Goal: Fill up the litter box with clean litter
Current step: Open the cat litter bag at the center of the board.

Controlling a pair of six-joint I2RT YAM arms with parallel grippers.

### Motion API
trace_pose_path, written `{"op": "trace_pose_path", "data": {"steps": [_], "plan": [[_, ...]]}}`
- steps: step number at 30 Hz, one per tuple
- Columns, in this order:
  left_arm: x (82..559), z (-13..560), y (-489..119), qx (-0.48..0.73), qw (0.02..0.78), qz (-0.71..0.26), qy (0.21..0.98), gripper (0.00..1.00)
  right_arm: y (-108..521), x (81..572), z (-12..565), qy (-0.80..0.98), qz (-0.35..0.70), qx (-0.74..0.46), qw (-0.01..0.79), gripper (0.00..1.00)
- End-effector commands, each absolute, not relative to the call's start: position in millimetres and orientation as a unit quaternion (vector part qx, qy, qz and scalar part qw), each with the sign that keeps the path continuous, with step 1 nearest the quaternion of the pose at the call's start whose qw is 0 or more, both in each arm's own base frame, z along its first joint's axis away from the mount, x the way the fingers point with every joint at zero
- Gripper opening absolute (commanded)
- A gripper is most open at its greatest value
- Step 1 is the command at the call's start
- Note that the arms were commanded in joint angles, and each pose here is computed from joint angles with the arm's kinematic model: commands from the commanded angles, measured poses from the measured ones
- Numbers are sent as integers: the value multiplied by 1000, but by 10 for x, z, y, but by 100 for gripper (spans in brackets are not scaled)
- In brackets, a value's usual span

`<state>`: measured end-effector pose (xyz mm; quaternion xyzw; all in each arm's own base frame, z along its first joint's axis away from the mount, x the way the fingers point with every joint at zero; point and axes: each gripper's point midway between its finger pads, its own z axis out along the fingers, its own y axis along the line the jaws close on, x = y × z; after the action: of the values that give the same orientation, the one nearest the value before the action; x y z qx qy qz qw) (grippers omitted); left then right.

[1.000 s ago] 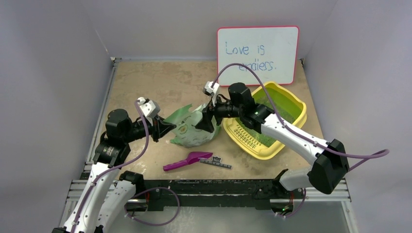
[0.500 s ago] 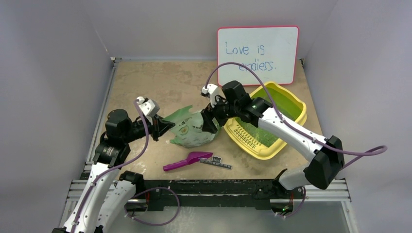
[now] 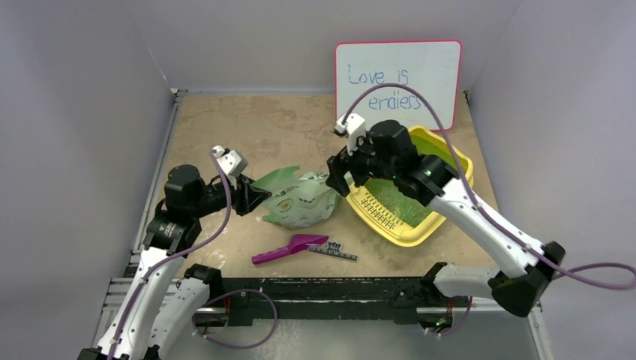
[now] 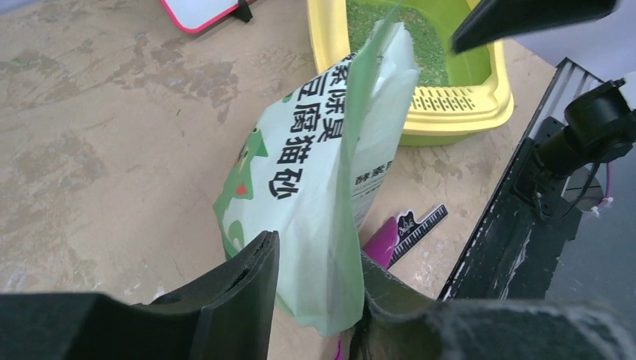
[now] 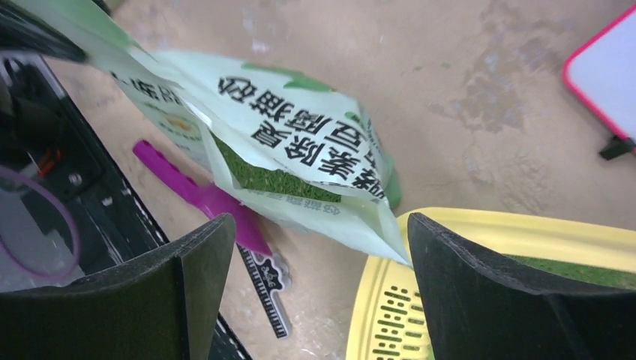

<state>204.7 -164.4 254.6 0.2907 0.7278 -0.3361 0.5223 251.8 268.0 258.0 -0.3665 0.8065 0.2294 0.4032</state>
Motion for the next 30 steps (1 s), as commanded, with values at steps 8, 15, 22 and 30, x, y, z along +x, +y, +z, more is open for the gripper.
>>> {"op": "trace_pose_path", "data": {"steps": [8, 15, 22, 30], "plan": [[2051, 2761, -1588, 282, 549, -321, 719, 41, 2273, 2285, 2912, 805, 237, -279, 467, 86], [1983, 2780, -1585, 289, 544, -322, 719, 44, 2440, 1838, 2668, 801, 336, -298, 396, 82], [2041, 2623, -1615, 285, 518, -331, 736, 2, 2970, 1392, 2361, 774, 422, -371, 292, 74], [2299, 2837, -1560, 260, 568, -302, 720, 0, 3324, 2108, 1671, 814, 259, -300, 425, 59]]}}
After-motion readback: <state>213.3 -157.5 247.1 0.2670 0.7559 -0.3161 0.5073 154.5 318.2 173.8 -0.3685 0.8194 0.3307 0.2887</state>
